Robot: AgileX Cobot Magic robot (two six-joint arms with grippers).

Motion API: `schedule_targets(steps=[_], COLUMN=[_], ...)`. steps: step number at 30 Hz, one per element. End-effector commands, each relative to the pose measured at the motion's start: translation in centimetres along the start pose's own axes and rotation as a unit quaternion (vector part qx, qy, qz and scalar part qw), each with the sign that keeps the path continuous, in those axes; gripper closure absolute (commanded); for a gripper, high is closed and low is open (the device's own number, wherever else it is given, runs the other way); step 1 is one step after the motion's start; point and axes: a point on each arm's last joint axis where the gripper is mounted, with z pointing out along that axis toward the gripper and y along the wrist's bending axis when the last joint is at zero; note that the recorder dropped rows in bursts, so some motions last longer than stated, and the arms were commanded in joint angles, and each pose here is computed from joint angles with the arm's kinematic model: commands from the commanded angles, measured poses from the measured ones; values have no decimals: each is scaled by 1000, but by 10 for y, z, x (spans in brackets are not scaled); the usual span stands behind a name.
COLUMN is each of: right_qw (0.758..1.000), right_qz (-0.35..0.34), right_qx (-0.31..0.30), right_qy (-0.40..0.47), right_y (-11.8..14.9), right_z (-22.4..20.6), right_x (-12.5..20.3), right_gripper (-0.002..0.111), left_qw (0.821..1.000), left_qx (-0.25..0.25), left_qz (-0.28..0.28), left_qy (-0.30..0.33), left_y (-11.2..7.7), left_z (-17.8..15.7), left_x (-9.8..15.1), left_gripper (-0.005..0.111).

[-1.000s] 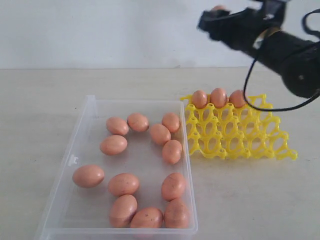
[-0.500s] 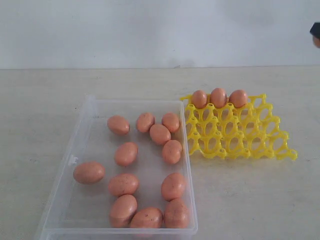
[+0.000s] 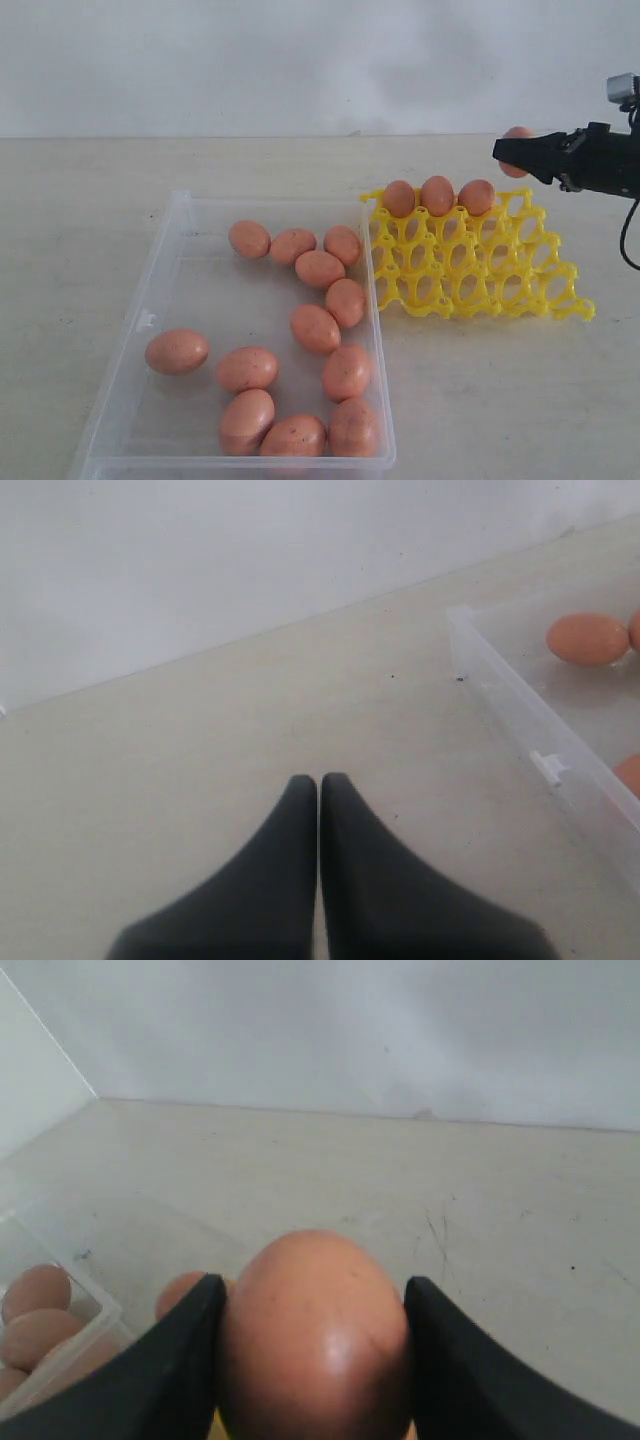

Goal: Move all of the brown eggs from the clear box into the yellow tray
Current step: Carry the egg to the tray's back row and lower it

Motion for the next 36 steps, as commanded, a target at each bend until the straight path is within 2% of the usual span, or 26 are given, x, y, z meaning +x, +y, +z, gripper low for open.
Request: schedule_targets(steps=[1,5,12,22,36], right_qw=[999,997,992,989,989], right_qz=[-28,-62,-74,-98,-88], right_qx=[16,37,81,89,97], right_qy=[31,40,64,67,61], right_y=[-1,-4,-13,-10,-10], right_z=[3,4,2,9,12], right_x=[3,4,8,8,7], right_gripper=[109,109,109,109,107], left_qw=[1000,1000,1000,1000,1000], left_qx=[1,1,1,1,1], left_qz=[1,1,1,1,1], left_qy=[0,0,0,0,0], left_y=[0,0,0,0,0], left_z=[0,0,0,0,0], left_x=[1,1,1,1,1], left_gripper=[105,105,105,105,105])
